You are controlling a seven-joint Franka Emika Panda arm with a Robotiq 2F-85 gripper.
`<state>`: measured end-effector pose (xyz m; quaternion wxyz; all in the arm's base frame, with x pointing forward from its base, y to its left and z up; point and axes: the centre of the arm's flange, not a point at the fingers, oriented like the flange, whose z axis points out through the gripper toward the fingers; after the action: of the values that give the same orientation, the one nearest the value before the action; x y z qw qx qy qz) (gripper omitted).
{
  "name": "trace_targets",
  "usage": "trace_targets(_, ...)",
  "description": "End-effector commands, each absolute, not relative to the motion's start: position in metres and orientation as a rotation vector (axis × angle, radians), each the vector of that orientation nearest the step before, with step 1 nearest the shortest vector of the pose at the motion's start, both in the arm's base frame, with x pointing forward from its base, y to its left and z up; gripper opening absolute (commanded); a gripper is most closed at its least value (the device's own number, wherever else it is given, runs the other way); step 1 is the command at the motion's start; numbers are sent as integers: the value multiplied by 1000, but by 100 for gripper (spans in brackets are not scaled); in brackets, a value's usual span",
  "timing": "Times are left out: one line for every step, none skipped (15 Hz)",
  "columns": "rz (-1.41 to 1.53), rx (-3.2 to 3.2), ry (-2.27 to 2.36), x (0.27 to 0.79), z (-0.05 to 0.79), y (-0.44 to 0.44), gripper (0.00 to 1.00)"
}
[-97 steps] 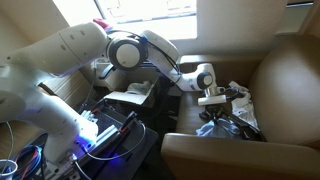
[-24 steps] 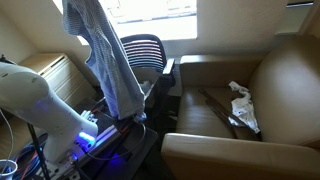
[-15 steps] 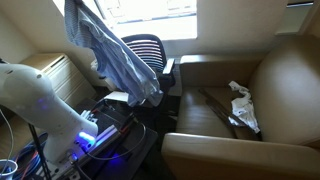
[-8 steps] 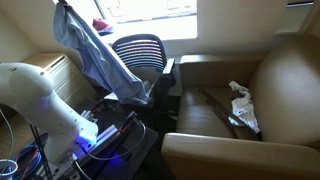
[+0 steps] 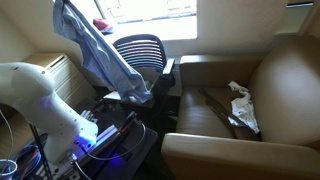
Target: Put the clothes on the couch on the chair
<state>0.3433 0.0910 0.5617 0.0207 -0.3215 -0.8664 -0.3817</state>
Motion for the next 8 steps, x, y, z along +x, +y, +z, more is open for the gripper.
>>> trace_targets(-1424,-852,-2747,358,568,148,1)
trace_targets(-1481,-820,-2775,365,571,159,1)
trace_targets(-1532,-787,-2808,371,572,166,1)
trace_targets(-1579,-765,-2847,379,573,166,1)
trace_targets(-1625,-752,-2883,386,572,163,1)
trace_targets(-1640,-791,-2933,394,569,153,1)
trace_targets(-1539,-850,-2882,361,586,167,1)
trace_targets(-1557,-842,-2880,362,587,171,4)
